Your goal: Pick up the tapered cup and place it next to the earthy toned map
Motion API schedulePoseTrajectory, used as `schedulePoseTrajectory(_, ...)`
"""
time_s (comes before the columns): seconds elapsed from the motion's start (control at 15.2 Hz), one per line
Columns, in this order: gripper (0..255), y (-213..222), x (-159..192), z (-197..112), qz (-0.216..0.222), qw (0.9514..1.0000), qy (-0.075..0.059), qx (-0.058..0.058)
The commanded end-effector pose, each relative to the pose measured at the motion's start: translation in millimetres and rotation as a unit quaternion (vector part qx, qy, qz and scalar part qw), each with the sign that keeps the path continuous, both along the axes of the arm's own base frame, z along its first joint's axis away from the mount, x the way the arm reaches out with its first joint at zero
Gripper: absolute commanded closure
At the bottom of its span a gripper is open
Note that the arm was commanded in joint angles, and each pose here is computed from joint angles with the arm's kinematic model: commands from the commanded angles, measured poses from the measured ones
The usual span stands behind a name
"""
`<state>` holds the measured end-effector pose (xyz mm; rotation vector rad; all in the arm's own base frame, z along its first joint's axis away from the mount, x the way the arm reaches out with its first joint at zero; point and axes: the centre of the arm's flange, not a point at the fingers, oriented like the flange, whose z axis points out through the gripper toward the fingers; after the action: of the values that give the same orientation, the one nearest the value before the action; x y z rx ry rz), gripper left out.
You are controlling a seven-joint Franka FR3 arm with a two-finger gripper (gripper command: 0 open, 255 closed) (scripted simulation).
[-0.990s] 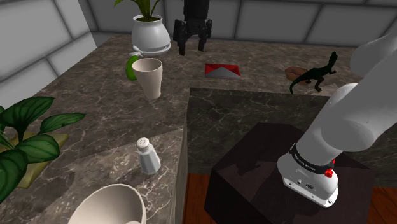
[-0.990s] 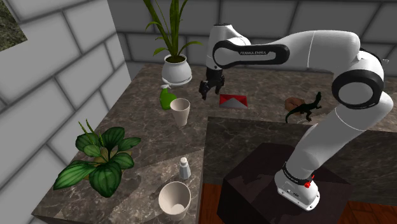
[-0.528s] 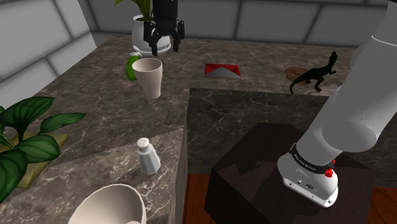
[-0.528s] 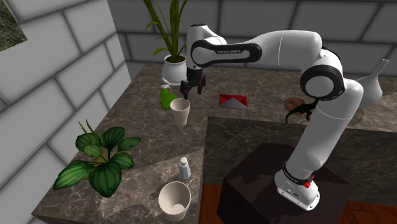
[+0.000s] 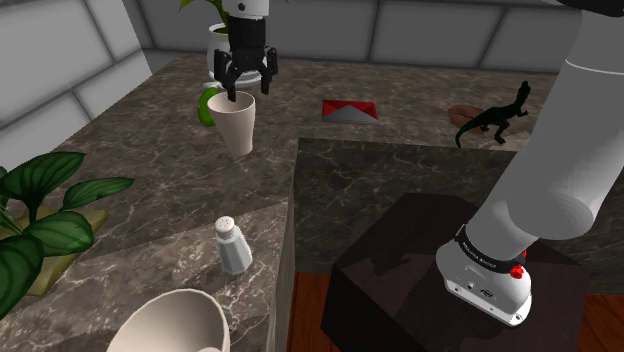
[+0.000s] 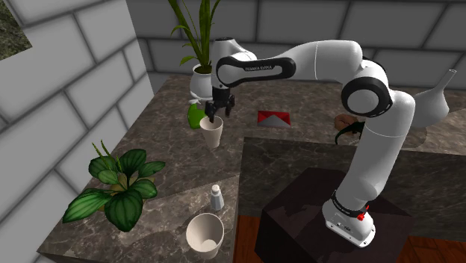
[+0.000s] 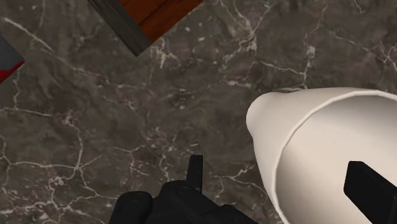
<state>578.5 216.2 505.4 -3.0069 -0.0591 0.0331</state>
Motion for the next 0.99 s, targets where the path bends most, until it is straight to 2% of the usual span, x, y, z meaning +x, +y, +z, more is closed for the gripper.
schedulePoseTrajectory(0.0, 0, 2.0, 0.4, -14.2, 0.000, 1.0000, 0.000, 0.000)
schedulePoseTrajectory(0.53, 0, 2.0, 0.4, -14.2, 0.000, 1.0000, 0.000, 0.000)
schedulePoseTrajectory(0.59, 255, 2.0, 0.4, -14.2, 0.000, 1.0000, 0.000, 0.000)
schedulePoseTrajectory(0.92, 255, 2.0, 0.4, -14.2, 0.000, 1.0000, 0.000, 0.000)
